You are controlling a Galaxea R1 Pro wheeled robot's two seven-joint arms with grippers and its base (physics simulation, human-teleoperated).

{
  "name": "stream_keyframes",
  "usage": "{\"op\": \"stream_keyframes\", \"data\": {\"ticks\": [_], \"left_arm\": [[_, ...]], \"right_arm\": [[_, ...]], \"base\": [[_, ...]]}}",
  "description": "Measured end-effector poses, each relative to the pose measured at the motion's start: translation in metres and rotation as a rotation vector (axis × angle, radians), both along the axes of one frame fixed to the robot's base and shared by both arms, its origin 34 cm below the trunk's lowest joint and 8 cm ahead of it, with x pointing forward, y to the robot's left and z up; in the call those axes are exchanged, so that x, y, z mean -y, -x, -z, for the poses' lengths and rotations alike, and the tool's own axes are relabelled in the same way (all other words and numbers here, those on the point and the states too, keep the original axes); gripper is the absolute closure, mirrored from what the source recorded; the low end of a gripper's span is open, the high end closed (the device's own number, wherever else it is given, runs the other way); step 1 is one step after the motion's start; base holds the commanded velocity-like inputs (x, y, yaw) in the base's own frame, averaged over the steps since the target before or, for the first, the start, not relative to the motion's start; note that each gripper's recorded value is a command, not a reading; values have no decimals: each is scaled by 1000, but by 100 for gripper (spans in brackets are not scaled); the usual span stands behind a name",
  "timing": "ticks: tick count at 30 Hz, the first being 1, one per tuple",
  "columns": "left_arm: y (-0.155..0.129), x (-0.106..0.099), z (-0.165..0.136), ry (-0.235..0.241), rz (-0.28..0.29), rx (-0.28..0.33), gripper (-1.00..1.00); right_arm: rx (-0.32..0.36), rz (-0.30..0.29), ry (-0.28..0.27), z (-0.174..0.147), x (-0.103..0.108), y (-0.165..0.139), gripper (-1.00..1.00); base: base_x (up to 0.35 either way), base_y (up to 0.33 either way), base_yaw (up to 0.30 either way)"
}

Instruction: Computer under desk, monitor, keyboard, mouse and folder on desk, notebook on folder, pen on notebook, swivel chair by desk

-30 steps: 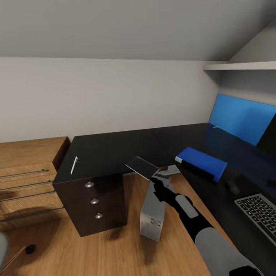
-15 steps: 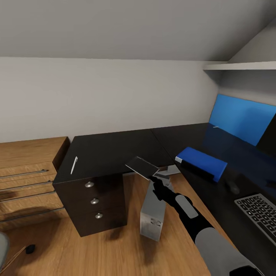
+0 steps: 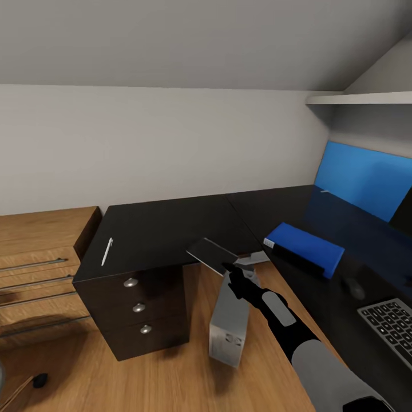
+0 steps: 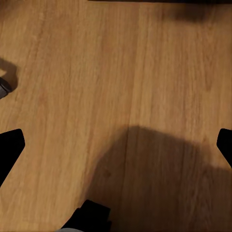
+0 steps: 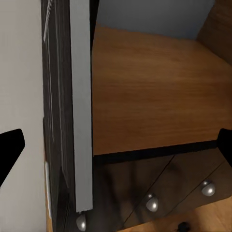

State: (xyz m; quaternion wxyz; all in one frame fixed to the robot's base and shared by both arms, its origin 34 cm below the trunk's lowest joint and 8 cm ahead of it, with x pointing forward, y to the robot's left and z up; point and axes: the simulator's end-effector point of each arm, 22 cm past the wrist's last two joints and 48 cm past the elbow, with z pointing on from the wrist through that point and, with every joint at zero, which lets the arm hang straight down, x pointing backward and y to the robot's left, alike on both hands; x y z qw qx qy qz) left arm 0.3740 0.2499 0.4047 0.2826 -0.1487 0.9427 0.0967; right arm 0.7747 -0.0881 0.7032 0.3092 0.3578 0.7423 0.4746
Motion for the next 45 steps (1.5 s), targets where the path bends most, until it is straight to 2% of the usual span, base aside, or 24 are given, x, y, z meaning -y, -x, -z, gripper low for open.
{"op": "stream_keyframes", "data": {"ticks": [24,25,45], "left_arm": [[-1,0,-6,0,1,0,-100],[-1,0,-6,0,1,0,-100],[-1,1,-6,1,3,-1,-100]], "right_arm": [[0,-4,2,-6,-2,0,-100],[0,-4,2,-6,-2,0,100],[10,-4,-5,-6,-1,1,100]], "base": [[38,32,0],[0,0,0],[0,0,0]]}}
